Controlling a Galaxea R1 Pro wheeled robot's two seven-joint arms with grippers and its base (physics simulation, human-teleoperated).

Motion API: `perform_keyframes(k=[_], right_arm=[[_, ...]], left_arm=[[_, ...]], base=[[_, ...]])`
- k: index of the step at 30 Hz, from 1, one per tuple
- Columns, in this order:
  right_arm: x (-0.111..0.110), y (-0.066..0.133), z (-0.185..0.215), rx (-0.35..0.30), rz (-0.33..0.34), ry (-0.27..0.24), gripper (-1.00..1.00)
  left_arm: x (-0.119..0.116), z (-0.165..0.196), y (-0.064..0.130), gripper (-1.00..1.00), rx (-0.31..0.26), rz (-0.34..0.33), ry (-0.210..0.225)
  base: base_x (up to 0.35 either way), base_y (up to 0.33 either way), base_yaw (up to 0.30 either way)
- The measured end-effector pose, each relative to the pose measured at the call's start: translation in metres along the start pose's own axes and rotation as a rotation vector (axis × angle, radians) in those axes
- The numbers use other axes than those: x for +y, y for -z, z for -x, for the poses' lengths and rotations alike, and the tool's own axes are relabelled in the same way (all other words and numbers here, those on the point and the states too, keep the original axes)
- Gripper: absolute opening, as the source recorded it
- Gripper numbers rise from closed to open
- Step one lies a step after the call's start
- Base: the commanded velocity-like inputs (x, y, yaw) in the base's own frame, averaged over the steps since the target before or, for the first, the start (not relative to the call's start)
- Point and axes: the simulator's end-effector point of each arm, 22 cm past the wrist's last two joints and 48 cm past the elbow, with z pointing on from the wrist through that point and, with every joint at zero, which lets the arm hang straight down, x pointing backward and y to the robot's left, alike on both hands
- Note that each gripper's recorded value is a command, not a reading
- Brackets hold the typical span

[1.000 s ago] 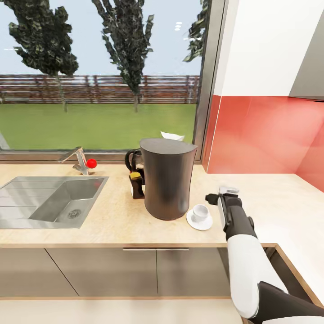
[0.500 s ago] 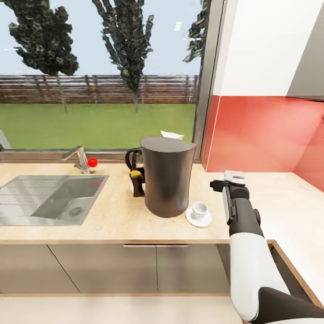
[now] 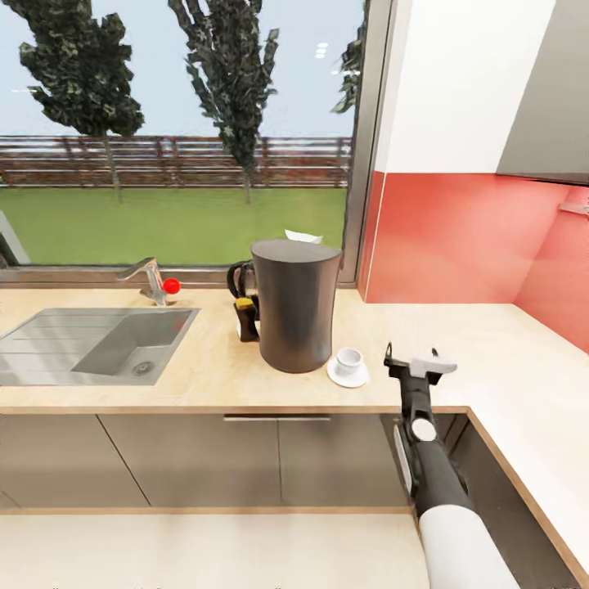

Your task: Set up a coffee station on the kitchen countertop: keep the coffee maker on the countertop, move the bottle of coffee from the kitchen shelf to the counter next to the coffee maker, place a paper coffee filter on top of the coffee maker, put the saucer next to the coffee maker with the coffee cup on the saucer, and place the electric kettle next to the coffee maker.

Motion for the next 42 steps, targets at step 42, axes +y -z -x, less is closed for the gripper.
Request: perform_keyframes(k=[42], right_arm=[[0.001, 0.503, -0.395, 1.457, 0.260, 0.219, 1.00]], left_arm=[[0.002, 0.013, 0.000, 1.00, -0.028, 0.000, -0.010]], base=[[-0.001, 0.000, 0.000]])
